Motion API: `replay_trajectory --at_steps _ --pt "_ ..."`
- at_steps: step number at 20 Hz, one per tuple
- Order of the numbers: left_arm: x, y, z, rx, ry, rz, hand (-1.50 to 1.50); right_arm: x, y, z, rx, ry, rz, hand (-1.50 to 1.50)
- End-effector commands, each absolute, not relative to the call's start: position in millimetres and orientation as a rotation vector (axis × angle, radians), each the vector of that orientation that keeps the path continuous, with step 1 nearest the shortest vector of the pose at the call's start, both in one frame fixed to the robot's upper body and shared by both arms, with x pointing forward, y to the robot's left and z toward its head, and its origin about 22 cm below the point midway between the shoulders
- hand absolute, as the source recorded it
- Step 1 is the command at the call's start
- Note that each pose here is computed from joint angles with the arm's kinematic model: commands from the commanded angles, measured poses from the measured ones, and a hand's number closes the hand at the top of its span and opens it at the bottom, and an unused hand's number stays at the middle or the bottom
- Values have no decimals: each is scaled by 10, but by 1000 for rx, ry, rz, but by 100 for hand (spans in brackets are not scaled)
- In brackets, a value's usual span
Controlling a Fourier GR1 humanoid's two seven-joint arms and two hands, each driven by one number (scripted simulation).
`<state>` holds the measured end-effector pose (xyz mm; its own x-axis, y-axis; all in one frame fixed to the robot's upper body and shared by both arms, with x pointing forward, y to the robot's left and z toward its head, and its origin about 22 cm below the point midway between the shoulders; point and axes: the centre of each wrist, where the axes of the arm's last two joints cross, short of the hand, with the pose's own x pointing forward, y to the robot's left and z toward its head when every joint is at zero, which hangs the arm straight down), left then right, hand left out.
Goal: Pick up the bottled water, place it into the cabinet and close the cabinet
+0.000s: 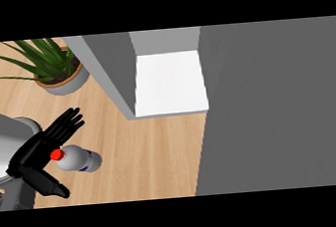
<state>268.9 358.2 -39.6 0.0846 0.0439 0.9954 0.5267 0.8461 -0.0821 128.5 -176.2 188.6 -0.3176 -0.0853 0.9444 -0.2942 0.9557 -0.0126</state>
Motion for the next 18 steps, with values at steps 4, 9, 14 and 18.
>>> replay_trajectory --at_steps 4,9,14,18 --pt "2605 3561 -817 -484 -1454 -391 -150 1054 -1795 2077 263 -1953 205 -150" --pt "2581 3655 -946 -486 -1448 -373 -150 917 -1881 2086 271 -1942 204 -150" --pt "2573 3591 -1062 -539 -1457 -351 -150 1043 -1857 2078 242 -1969 216 -150" --pt "2611 3507 -1138 -557 -1451 -294 -150 993 -1868 2076 258 -1953 189 -150"
